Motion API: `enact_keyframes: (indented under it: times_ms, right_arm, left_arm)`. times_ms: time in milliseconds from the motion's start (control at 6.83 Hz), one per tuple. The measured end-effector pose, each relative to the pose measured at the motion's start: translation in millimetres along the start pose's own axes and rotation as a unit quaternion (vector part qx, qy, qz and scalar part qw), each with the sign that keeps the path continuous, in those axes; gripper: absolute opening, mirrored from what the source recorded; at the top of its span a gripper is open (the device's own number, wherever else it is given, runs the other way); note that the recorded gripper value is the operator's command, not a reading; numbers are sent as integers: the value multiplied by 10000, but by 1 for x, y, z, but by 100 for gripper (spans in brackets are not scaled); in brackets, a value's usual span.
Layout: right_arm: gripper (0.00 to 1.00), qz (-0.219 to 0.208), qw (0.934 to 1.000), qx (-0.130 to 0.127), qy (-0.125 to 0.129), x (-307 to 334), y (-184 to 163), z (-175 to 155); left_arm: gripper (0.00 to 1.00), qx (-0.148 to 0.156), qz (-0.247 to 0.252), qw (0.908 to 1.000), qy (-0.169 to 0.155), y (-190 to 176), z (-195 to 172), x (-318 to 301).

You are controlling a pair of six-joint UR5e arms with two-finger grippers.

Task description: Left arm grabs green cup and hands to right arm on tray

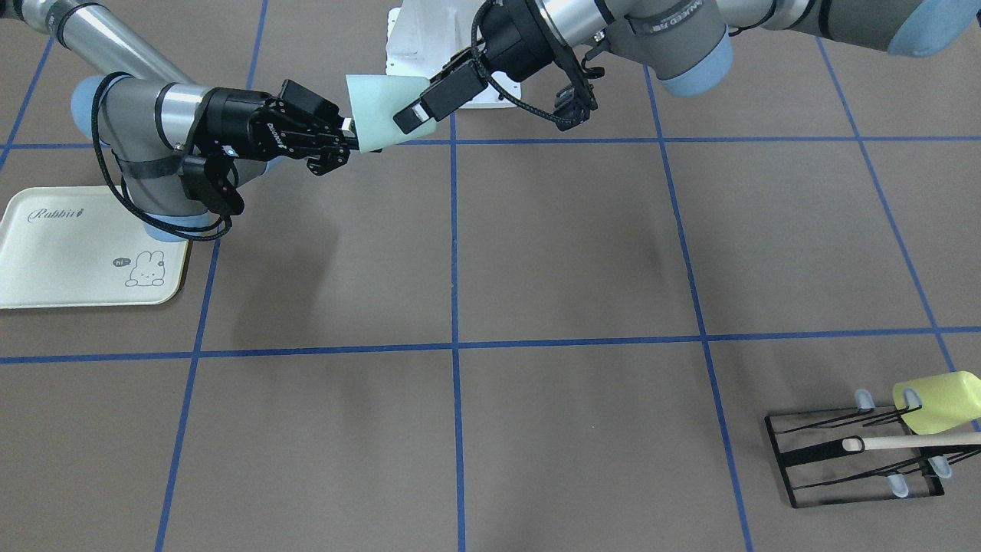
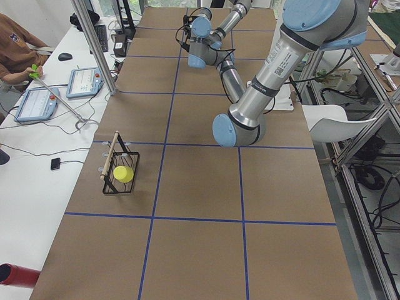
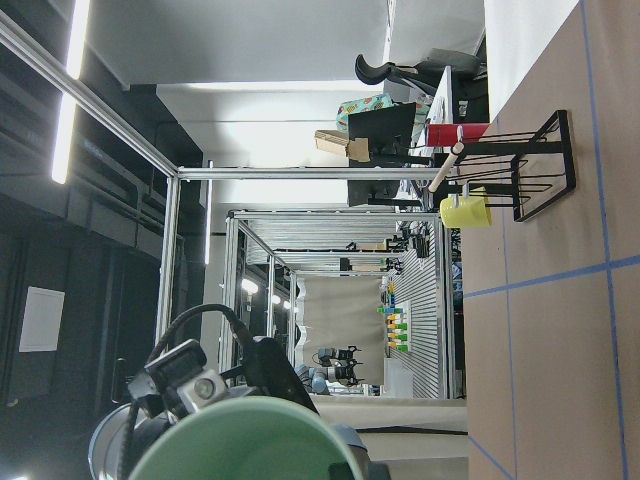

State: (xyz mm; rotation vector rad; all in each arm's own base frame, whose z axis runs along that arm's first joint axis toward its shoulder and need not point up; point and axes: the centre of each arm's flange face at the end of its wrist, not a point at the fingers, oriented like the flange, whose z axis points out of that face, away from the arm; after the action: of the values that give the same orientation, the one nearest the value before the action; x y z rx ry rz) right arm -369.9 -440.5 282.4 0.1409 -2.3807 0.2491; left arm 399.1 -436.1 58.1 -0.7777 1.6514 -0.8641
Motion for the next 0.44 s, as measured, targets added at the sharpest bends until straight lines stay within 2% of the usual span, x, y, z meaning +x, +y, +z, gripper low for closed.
enact_keyframes:
  times_ms: [439]
  right_arm:
    - [0,-82,9992,350,183,9,-25,-23]
  left_arm:
    - [100,10,9,10000,10,-1,-1,1]
